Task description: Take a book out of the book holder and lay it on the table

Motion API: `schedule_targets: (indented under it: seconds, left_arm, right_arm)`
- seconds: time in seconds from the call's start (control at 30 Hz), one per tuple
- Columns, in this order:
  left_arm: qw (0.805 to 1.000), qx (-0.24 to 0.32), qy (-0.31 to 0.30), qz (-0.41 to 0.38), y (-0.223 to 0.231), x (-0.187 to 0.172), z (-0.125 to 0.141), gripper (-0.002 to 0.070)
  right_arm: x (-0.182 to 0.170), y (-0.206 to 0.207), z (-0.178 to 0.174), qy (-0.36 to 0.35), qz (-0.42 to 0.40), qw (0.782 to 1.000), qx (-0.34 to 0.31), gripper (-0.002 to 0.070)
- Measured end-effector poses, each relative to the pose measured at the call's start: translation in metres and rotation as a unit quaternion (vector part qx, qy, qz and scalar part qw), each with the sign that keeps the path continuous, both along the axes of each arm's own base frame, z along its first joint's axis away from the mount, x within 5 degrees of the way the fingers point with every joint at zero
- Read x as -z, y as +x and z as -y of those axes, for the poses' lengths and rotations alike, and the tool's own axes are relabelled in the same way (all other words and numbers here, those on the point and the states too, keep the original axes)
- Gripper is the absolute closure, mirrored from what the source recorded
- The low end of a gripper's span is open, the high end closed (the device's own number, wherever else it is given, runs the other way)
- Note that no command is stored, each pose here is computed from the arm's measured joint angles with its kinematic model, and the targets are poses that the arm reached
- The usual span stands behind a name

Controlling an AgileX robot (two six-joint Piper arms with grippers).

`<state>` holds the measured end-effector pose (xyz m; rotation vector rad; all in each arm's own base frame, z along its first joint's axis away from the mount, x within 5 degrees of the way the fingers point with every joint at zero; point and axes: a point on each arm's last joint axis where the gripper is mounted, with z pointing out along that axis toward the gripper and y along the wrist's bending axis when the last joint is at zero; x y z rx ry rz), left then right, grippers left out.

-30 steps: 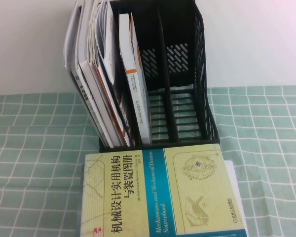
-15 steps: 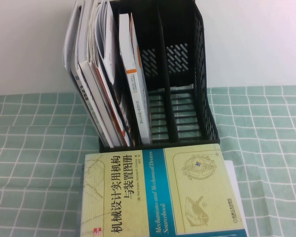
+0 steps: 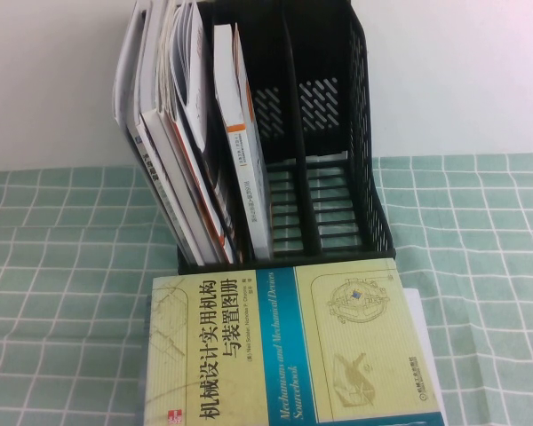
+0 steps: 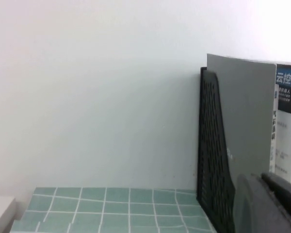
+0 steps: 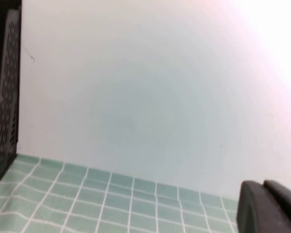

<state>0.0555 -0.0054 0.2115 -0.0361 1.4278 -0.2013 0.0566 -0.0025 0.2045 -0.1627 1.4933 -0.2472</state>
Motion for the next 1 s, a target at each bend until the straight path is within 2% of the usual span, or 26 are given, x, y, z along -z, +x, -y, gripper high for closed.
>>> schedule_targets:
  seconds: [0.23, 0.43, 0.7, 0.87, 1.0]
  left_arm:
    - [1.0, 0.001, -0.015, -0.015, -0.014, -0.053, -0.002, 0.0678]
    - [0.998, 0.001, -0.016, -0.056, -0.015, -0.088, -0.002, 0.0678]
    - [0.998, 0.008, -0.039, -0.046, -0.003, -0.099, 0.0, 0.0678]
    - [0.987, 0.019, -0.069, -0.145, 0.014, -0.099, 0.005, 0.0678]
    - [0.972, 0.033, -0.076, -0.22, 0.034, -0.088, 0.01, 0.0678]
  right_arm:
    - [-0.013, -0.002, 0.0, -0.006, 0.021, 1.0, 0.0, 0.0678]
    - [-0.054, -0.014, 0.003, -0.014, 0.012, 1.0, 0.021, 0.0678]
    - [-0.089, -0.008, 0.004, 0.017, -0.062, 0.998, 0.026, 0.0678]
    - [-0.089, 0.016, -0.002, 0.017, -0.138, 0.99, -0.016, 0.0678]
    - [-0.076, 0.039, -0.014, 0.017, -0.219, 0.972, -0.085, 0.0678]
